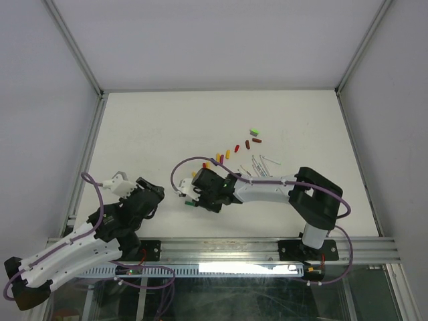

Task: Open the pen caps
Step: Pick up the pen from the center of the board.

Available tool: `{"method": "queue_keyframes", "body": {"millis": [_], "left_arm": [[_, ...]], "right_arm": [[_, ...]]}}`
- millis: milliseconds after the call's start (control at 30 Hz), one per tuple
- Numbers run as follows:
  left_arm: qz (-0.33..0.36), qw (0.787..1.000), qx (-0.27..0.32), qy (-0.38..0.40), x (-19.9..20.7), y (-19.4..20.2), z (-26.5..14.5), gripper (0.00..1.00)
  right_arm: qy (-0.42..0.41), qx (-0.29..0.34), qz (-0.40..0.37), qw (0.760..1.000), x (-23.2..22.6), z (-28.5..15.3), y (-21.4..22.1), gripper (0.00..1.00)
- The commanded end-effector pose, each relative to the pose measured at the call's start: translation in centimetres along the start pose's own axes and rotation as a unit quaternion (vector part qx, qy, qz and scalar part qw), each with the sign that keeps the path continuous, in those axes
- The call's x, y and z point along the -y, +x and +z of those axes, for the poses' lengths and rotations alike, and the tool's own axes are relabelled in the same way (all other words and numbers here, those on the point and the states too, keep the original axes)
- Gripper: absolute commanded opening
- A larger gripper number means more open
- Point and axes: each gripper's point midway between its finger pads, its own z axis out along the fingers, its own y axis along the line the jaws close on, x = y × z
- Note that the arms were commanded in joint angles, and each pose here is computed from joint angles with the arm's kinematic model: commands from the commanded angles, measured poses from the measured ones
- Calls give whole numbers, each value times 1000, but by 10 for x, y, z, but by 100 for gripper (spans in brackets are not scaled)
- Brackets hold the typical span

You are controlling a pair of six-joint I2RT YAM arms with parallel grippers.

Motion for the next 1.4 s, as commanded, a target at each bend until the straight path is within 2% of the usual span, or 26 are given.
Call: {"method": "queue_keyframes", "body": {"millis": [0,200,367,467,567,800,1033,1367], "left_arm": [[-23,997,-39,62,19,19,1,60],[-69,982,-96,146,39,46,-2,60],[-94,952,-150,250,64,75,-7,84],[-104,942,-164,274,71,84,-7,94],[-102,937,-178,282,76,93,-6,96],[-116,920,-195,320,99,105,-5,96],[-115,912,-168,357,124,92,-10,91],[-128,899,-164,384,147,88,-15,67]], "right_arm": [[-7,-28,10,1000,5,2,14,0],[-62,21,50,997,2,-17,-3,0],[-95,63,85,990,8,-34,-14,0],[-110,77,99,986,10,-41,-17,0],[-131,90,117,980,11,-47,-20,0],[-187,127,150,962,9,-66,-30,0],[-239,157,169,943,4,-83,-39,0],[-287,195,190,918,6,-106,-47,0]]}}
